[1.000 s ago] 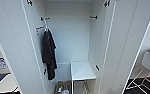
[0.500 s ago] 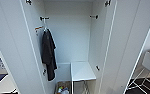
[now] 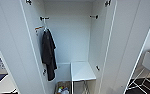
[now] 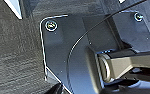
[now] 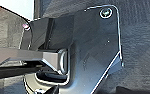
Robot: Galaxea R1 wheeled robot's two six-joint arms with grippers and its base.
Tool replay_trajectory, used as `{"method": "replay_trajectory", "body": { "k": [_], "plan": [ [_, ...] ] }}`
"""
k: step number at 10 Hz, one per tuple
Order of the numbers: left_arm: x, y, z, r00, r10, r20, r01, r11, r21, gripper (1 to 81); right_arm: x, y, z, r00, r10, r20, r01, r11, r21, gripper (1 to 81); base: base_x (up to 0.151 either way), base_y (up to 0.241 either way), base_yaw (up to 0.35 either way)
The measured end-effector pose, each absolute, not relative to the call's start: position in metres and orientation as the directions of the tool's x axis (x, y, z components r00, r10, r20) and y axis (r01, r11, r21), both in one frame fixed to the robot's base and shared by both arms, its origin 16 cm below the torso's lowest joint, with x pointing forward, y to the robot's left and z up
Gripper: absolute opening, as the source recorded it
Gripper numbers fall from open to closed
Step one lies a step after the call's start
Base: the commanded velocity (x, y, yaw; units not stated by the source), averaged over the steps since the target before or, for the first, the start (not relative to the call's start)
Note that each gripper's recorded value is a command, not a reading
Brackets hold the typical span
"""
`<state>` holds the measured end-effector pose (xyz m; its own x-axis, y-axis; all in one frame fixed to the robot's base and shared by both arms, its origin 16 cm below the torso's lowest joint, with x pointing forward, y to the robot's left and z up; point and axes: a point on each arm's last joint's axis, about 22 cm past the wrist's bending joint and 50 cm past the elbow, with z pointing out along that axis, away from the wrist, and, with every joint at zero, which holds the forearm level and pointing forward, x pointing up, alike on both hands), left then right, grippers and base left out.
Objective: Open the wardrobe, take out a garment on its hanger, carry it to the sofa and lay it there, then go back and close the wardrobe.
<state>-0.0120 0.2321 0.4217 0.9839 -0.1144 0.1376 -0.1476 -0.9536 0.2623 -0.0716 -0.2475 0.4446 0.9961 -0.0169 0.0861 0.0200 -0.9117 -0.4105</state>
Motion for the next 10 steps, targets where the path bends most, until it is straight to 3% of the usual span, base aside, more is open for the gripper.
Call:
{"method": "replay_trajectory", "body": {
  "k": [7, 10],
  "plan": [
    [0.025, 0.251, 0.496, 0.973, -0.034, 0.229, -0.140, -0.875, 0.464, 81.1, -0.018, -0.286, 0.502, 0.988, -0.084, 0.133, -0.002, -0.850, -0.526, 81.1, 0.000, 0.000, 0.000],
    [0.040, 0.314, 0.545, 0.964, 0.001, 0.268, -0.128, -0.876, 0.464, 81.1, 0.017, -0.365, 0.534, 0.979, -0.124, 0.163, -0.030, -0.874, -0.486, 81.1, 0.000, 0.000, 0.000]
  ]
}}
